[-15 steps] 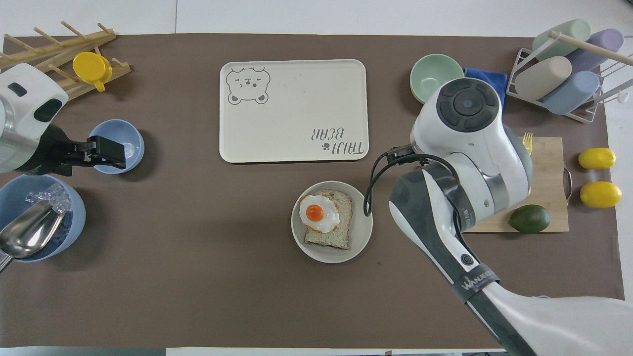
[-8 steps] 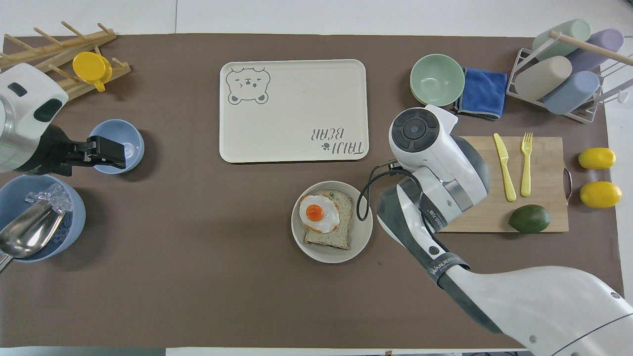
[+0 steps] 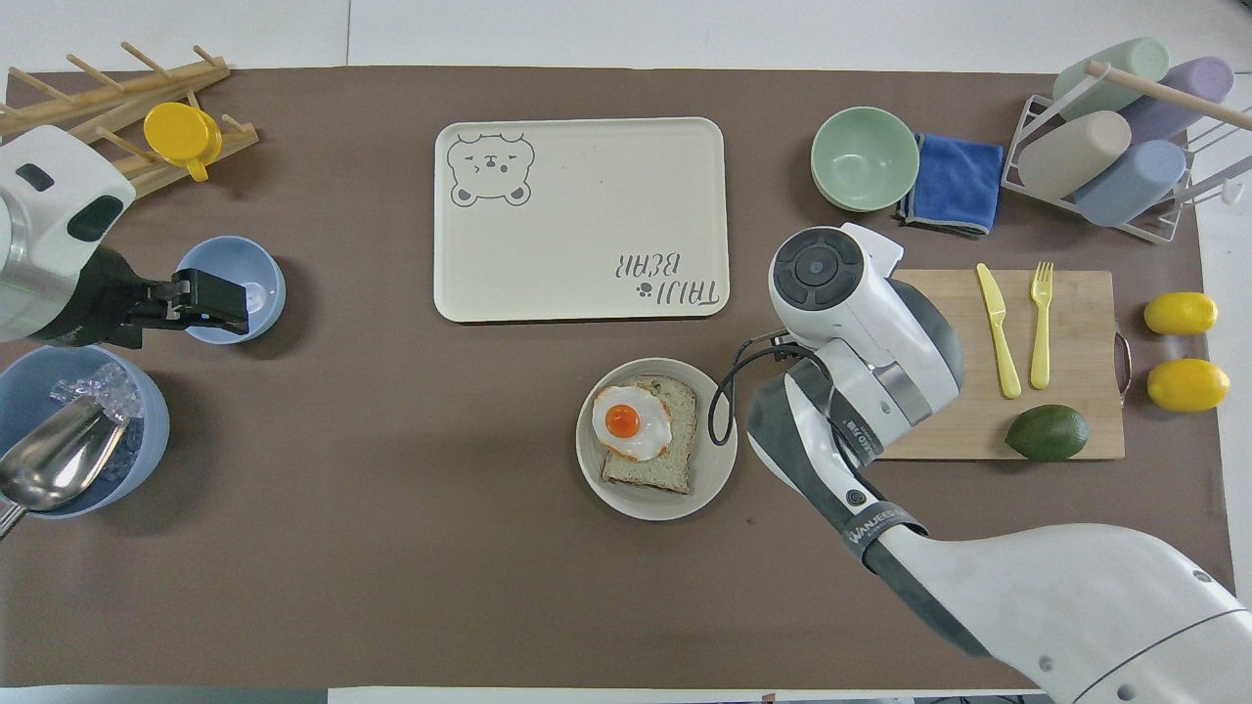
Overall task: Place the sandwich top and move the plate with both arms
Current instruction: 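Grasp the bread slice with the right gripper and lift it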
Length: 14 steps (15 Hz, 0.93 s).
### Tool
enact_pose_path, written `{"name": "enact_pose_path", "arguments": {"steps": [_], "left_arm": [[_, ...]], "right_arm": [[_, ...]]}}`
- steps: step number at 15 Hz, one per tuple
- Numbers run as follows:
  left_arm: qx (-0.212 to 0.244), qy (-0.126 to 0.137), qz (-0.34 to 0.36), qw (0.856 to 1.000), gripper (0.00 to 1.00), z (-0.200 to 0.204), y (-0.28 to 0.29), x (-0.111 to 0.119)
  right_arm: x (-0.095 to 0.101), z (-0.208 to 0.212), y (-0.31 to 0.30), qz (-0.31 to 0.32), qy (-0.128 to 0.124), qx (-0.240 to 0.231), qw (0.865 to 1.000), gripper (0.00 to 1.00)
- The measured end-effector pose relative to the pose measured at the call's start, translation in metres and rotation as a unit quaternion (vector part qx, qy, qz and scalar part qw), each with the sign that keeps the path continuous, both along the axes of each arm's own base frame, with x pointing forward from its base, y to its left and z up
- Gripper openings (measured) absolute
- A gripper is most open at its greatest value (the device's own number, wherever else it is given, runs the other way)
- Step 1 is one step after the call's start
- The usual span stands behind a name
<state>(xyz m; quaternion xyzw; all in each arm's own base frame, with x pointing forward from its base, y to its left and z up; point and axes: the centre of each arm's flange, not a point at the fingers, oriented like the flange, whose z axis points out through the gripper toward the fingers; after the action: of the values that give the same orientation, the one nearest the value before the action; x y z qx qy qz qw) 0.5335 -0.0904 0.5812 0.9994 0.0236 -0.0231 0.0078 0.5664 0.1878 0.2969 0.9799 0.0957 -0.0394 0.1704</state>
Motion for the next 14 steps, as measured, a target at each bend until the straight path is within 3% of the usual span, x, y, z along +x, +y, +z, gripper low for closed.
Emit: {"name": "enact_pose_path", "arguments": {"steps": [3,8,10,12,14], "left_arm": [[0.000,0.001,0.000,1.000,1.00,0.000,0.000,0.000],[0.000,0.002,0.000,1.000,1.00,0.000,0.000,0.000],[0.000,0.002,0.000,1.000,1.00,0.000,0.000,0.000],[0.000,0.002,0.000,1.000,1.00,0.000,0.000,0.000],[0.000,0.002,0.000,1.000,1.00,0.000,0.000,0.000]], "right_arm": [[-0.006,-0.008,-0.003,0.002,0.012,-0.010,1.000,0.89],[-0.010,-0.009,-0.008,0.015,0.018,-0.034,0.999,0.83],[-0.010,-0.008,-0.010,0.020,0.018,-0.044,0.999,0.64],[-0.011,-0.007,-0.011,0.022,0.018,-0.047,0.999,0.60],[-0.012,-0.003,-0.008,0.025,0.016,-0.046,0.999,0.37]]}}
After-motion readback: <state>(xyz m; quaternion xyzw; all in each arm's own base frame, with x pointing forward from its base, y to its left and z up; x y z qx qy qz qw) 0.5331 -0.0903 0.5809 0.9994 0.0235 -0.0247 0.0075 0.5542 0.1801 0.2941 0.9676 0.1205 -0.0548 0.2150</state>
